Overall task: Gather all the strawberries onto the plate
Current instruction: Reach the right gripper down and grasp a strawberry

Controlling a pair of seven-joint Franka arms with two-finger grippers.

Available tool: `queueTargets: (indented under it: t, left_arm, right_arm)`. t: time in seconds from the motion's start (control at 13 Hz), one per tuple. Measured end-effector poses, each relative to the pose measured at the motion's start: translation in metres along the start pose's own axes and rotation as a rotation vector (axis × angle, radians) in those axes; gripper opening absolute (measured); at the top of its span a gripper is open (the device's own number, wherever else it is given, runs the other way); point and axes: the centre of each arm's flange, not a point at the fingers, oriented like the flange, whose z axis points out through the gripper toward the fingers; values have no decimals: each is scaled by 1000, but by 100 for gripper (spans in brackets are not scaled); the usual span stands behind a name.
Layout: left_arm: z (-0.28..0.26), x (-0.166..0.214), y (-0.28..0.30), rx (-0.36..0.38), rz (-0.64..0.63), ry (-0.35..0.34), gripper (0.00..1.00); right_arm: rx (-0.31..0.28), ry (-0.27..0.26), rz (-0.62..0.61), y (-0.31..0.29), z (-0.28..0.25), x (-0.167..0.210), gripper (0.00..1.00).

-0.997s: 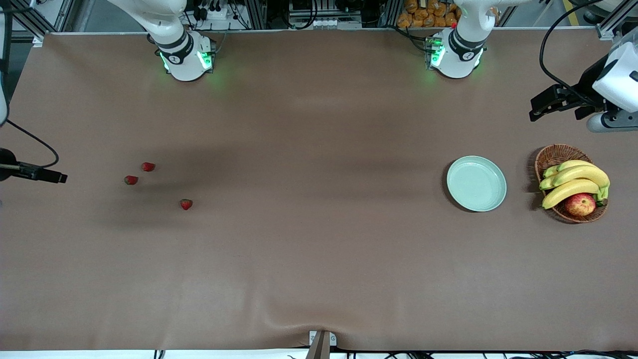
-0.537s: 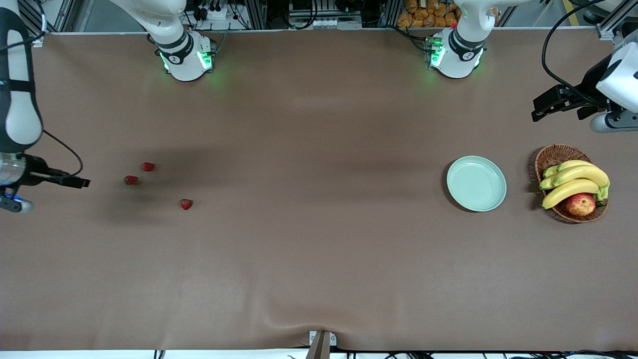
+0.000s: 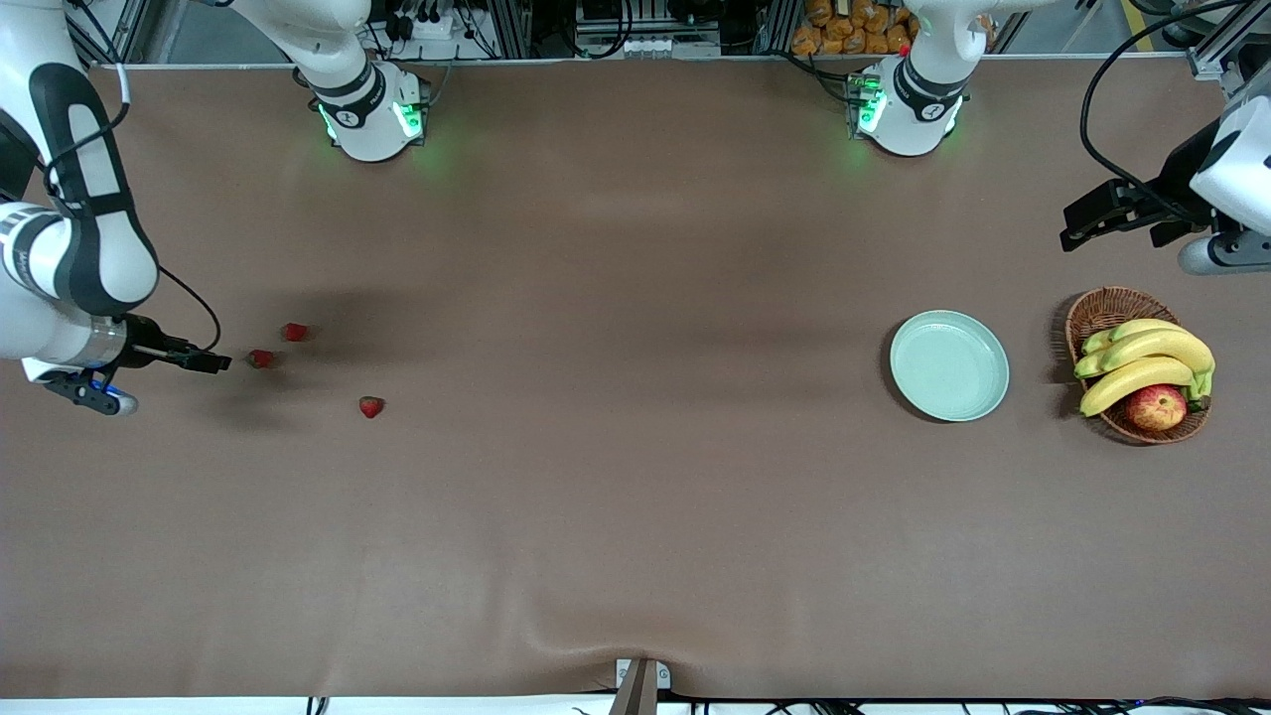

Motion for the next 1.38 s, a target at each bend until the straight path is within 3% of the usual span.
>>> queueTargets:
  t: [0.23, 0.46, 1.0, 1.07, 1.23, 1.38]
  left_arm:
    - [2, 1, 0, 0, -1, -4, 100]
    - [2, 1, 0, 0, 0, -4, 100]
    - [2, 1, -1, 1, -1, -3, 100]
    - [2, 1, -1, 1, -1, -3, 100]
    - [2, 1, -1, 1, -1, -3, 100]
    - [2, 1, -1, 1, -1, -3, 100]
  right_arm:
    - [1, 24, 11, 3, 41, -7, 82]
    - [0, 3, 23, 3, 60, -13, 71]
    - [-3, -20, 23, 1, 85, -12, 63]
    - [-3, -20, 23, 1, 87, -12, 55]
    - [-2, -19, 23, 0, 87, -11, 31]
    - [-2, -20, 23, 0, 87, -11, 31]
